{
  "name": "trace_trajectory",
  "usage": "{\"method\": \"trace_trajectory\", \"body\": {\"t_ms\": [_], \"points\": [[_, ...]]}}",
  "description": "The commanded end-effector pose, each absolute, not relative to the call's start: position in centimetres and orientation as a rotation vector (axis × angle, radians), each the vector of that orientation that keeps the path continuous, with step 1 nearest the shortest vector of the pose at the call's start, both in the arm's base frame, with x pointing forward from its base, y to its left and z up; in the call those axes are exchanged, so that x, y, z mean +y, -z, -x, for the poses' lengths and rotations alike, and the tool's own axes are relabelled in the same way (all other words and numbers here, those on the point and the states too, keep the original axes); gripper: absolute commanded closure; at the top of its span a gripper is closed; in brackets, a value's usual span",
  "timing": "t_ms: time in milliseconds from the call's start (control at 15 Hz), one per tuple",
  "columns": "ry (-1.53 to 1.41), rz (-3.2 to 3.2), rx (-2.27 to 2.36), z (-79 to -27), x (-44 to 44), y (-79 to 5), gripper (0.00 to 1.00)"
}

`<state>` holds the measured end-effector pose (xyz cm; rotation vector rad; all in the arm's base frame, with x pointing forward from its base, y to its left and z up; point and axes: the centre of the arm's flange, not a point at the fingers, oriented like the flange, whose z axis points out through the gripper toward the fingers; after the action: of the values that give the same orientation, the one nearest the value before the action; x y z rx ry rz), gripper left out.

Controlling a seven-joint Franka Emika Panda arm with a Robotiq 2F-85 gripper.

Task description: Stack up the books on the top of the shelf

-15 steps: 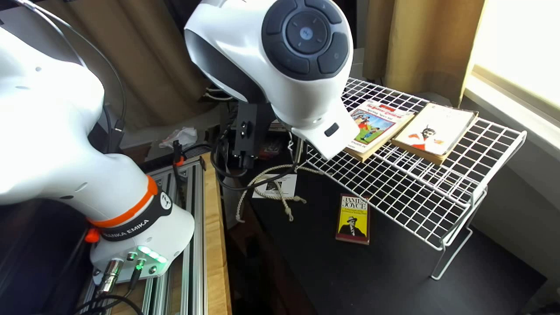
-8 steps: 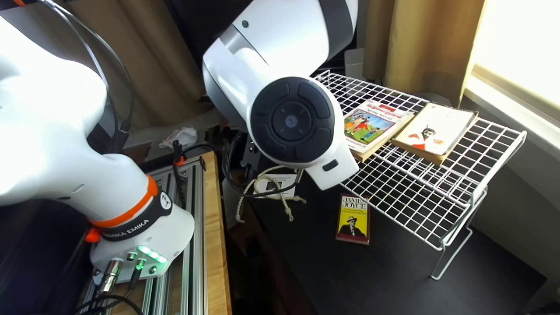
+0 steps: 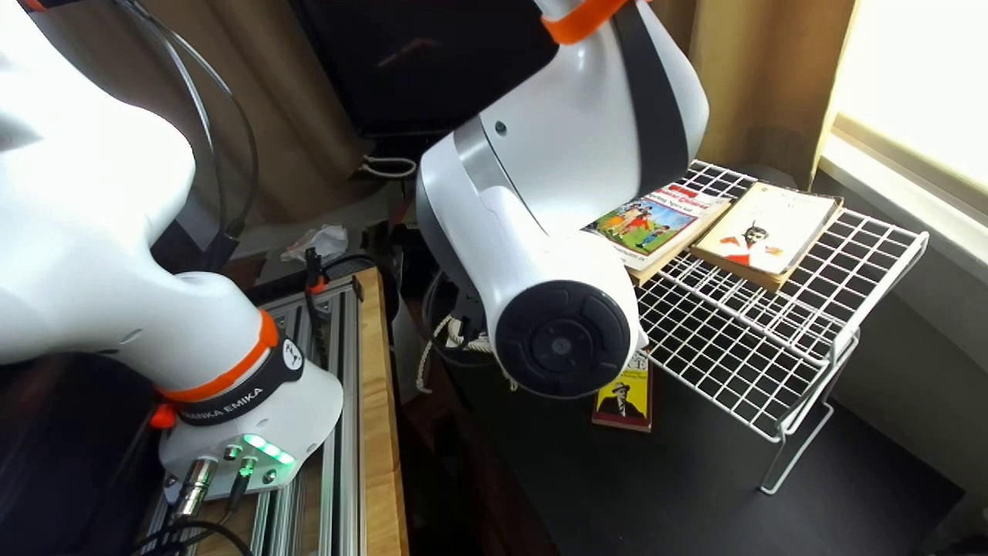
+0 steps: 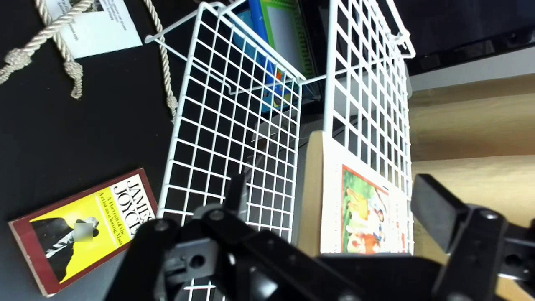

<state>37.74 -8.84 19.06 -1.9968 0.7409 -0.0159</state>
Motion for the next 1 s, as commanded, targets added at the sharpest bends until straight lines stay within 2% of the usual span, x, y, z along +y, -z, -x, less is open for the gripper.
{"method": "trace_trajectory", "body": {"t_ms": [0, 400, 467, 533, 667, 933], "points": [[0.043, 1.919, 0.718, -39.4, -9.4, -16.7, 0.00], [0.070, 1.859, 0.718, -41.3, -9.1, -14.8, 0.00], [0.072, 1.853, 0.719, -41.4, -9.1, -14.6, 0.03], [0.073, 1.849, 0.723, -41.6, -9.1, -14.4, 0.23], [0.072, 1.838, 0.728, -41.8, -9.1, -14.1, 0.30], [0.056, 1.826, 0.733, -42.1, -9.0, -13.8, 0.63]]}}
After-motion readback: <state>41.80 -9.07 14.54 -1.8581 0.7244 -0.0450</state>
